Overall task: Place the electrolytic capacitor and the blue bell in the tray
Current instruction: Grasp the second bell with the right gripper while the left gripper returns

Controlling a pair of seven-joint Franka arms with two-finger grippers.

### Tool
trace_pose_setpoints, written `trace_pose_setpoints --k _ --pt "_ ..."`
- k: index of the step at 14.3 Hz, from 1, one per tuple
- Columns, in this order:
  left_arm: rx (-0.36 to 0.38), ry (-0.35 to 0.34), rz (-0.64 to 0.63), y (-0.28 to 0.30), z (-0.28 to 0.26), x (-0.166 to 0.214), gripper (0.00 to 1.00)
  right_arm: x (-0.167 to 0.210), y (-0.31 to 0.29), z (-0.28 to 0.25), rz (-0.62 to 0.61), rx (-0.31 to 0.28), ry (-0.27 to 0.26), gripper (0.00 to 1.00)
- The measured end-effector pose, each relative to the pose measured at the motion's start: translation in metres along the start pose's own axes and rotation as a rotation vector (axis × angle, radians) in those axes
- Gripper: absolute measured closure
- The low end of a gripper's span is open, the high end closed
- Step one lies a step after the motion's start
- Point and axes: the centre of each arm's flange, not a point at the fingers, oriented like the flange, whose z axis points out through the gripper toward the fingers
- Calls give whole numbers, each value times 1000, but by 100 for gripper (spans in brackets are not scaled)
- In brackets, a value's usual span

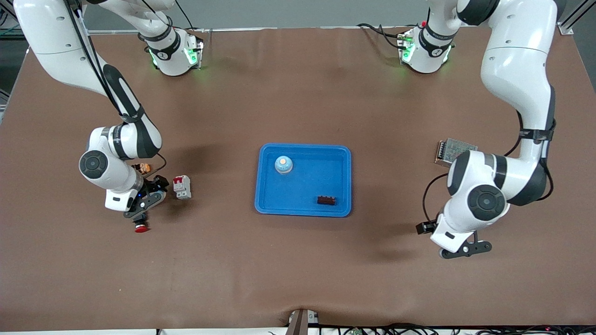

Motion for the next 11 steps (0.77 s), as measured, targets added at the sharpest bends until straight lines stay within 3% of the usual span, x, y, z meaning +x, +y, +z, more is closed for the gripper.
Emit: trace_pose_setpoints --k 5,11 --pt "6 -28 29 -61 10 4 0 0 0 2 2 0 4 4" --pt "-2 -13 39 -146 16 12 0 0 -2 11 4 5 5 24"
